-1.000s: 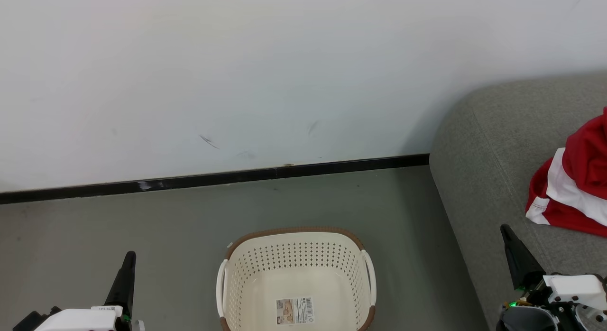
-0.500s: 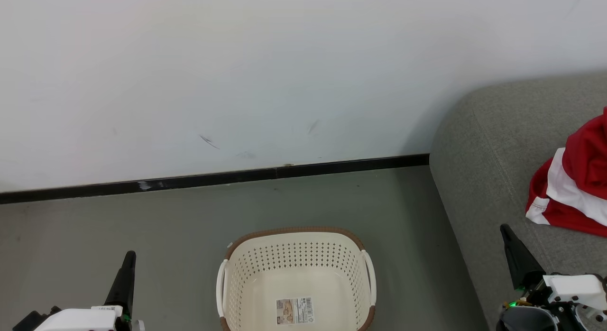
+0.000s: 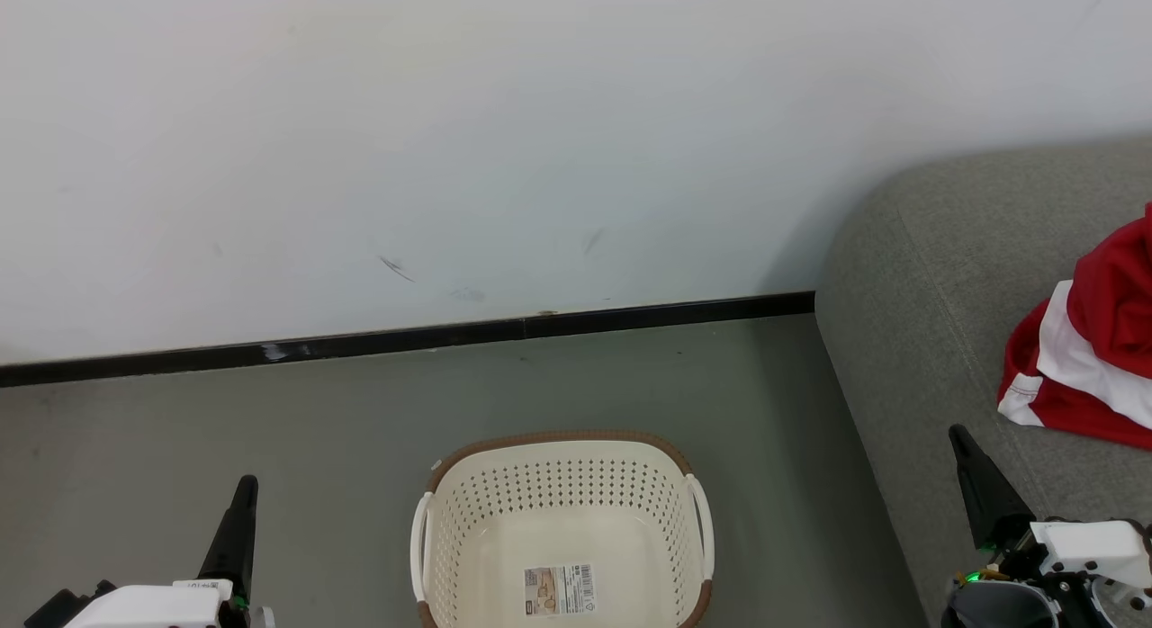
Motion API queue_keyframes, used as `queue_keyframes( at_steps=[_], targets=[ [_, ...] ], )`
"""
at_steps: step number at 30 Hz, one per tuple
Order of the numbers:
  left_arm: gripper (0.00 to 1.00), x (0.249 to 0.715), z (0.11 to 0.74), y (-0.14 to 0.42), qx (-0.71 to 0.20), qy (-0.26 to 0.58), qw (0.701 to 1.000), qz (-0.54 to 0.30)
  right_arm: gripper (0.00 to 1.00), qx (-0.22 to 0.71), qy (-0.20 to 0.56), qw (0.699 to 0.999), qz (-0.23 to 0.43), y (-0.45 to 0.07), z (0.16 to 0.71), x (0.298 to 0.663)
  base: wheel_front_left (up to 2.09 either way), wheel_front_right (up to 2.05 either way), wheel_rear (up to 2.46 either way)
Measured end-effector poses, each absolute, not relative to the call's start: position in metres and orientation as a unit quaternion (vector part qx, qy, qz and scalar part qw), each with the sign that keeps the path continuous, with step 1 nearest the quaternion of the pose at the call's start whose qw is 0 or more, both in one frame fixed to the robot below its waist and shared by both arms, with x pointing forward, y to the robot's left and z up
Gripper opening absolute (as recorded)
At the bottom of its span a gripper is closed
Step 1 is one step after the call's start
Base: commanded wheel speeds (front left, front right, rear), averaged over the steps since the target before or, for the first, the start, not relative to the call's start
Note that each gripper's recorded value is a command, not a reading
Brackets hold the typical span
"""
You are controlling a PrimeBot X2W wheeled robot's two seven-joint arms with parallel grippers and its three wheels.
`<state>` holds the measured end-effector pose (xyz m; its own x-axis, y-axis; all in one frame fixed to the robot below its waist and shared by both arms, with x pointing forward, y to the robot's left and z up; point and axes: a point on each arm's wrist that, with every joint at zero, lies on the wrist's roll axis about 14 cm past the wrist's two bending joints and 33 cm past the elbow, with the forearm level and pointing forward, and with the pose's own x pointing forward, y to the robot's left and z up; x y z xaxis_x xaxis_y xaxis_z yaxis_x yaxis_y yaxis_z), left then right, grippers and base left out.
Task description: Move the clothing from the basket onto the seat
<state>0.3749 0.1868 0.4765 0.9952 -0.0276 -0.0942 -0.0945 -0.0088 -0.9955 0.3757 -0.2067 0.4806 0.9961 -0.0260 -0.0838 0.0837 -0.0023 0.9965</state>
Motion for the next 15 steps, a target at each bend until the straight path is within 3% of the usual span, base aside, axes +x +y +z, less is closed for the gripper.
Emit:
queue_keyframes(
  at_steps=[15],
  targets=[
    [0.0, 0.375, 0.4769, 0.1867, -0.71, 0.043, 0.703, 0.023, 0.0, 0.707, 0.02, 0.706, -0.039, -0.2066, 0.4806, 0.3757, 0.0, 0.0, 0.0]
  ],
)
